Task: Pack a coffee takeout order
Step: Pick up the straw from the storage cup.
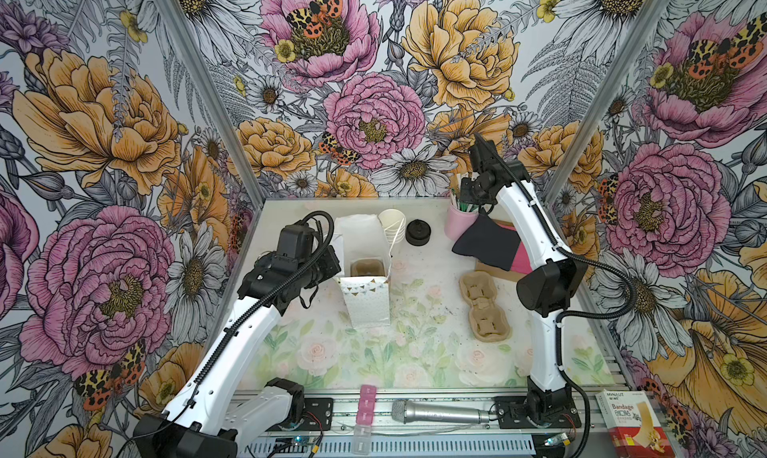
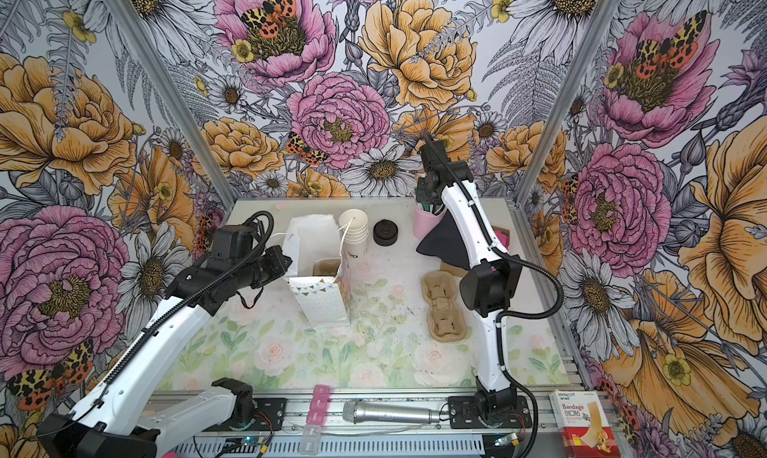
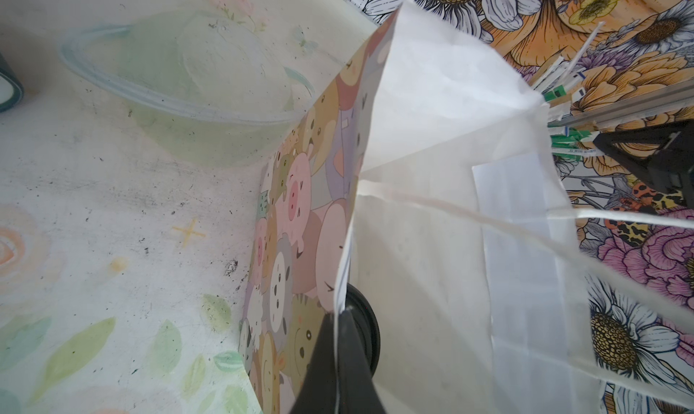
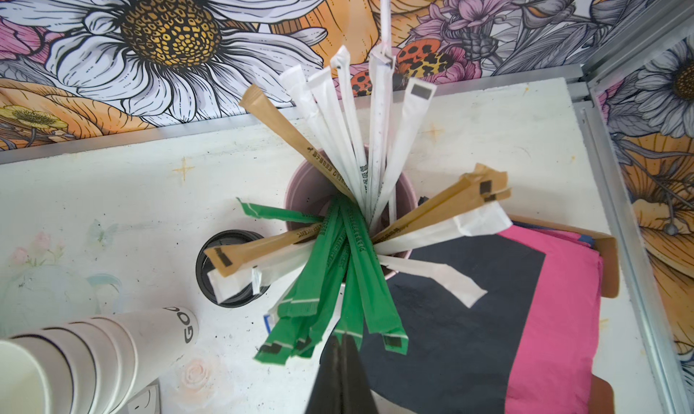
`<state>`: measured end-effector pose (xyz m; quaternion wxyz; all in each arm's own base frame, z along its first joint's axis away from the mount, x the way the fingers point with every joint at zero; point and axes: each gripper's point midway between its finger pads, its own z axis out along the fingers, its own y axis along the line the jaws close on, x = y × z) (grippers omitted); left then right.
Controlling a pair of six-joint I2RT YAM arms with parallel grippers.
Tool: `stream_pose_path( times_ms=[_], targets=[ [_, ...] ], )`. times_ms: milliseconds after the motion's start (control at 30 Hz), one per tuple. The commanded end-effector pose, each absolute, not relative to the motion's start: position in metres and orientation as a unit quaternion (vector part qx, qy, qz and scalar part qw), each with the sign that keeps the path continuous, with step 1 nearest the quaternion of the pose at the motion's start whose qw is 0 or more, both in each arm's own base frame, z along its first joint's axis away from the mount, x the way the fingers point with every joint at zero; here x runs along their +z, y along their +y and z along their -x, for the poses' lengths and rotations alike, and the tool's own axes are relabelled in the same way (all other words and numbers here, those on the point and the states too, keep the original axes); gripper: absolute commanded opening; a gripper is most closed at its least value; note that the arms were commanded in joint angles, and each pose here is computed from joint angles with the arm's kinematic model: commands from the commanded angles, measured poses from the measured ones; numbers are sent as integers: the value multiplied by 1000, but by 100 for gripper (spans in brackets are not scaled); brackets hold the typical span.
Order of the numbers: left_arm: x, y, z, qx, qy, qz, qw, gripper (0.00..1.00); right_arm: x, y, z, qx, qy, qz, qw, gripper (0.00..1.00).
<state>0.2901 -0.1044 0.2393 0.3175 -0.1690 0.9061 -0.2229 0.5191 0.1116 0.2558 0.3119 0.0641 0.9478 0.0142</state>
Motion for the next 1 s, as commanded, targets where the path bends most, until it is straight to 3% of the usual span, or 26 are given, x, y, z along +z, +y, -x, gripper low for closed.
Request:
stream_pose_path(
  times_ms=[0, 633, 967],
  targets=[
    [241, -103, -293, -218, 908, 162, 320, 0, 273, 108, -522, 19, 940, -67, 334, 0],
    [239, -104, -295, -218, 909, 163, 316, 0, 387, 92, -468, 37, 897, -84, 432, 0],
    [237, -104, -295, -217, 910, 159, 315, 0, 475, 96, -430, 68, 845, -72, 526, 0]
  ],
)
